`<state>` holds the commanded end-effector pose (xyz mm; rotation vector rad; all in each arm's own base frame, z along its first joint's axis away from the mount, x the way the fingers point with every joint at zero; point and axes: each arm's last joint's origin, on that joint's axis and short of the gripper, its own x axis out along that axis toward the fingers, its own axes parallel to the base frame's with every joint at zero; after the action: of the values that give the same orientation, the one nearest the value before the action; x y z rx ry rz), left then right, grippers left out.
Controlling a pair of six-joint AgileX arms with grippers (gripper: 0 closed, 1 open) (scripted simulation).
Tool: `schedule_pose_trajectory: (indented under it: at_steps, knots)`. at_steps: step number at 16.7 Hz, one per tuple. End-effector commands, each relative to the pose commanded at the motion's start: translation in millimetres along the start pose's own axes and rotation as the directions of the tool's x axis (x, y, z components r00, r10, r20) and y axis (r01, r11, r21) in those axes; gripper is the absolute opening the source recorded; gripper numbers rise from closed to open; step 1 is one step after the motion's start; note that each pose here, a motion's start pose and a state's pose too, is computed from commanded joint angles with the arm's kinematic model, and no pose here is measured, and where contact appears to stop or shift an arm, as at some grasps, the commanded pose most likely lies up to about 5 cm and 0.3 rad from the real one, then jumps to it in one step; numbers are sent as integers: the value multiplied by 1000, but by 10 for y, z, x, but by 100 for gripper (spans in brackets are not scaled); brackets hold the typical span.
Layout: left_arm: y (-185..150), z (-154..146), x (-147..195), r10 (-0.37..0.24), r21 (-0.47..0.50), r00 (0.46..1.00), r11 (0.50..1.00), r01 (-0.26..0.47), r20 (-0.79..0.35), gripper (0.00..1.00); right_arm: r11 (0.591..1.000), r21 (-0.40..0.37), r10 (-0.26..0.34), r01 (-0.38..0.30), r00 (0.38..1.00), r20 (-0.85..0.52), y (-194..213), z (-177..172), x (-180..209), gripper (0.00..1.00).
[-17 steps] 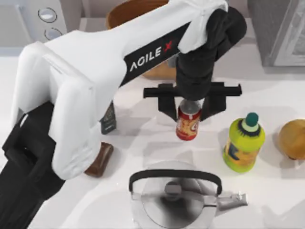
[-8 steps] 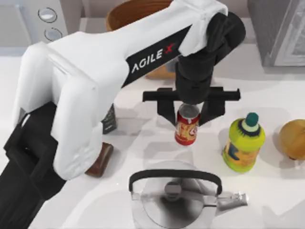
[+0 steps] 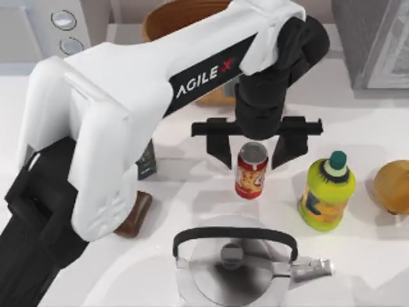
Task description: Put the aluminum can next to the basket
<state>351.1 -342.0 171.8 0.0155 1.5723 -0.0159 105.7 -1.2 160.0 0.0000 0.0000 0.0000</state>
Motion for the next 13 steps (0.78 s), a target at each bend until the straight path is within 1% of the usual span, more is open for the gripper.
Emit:
schedule_pose_trajectory:
  at_steps: [1, 2, 11, 13]
  knots:
    - [0, 0, 0, 0, 0, 1000, 1000, 0, 0, 98, 1000, 0, 0, 0, 1000, 0, 0, 0, 0, 100]
    - [0, 0, 0, 0, 0, 1000, 1000, 0, 0, 100, 1000, 0, 0, 0, 1000, 0, 0, 0, 0, 100]
    - [12, 13, -4, 1, -5, 1000, 1000, -1, 0, 100, 1000, 0, 0, 0, 1000, 0, 0, 0, 0, 100]
    - [52, 55, -60, 3, -19, 1000, 1000, -3, 1, 100, 1000, 0, 0, 0, 1000, 0, 0, 0, 0, 100]
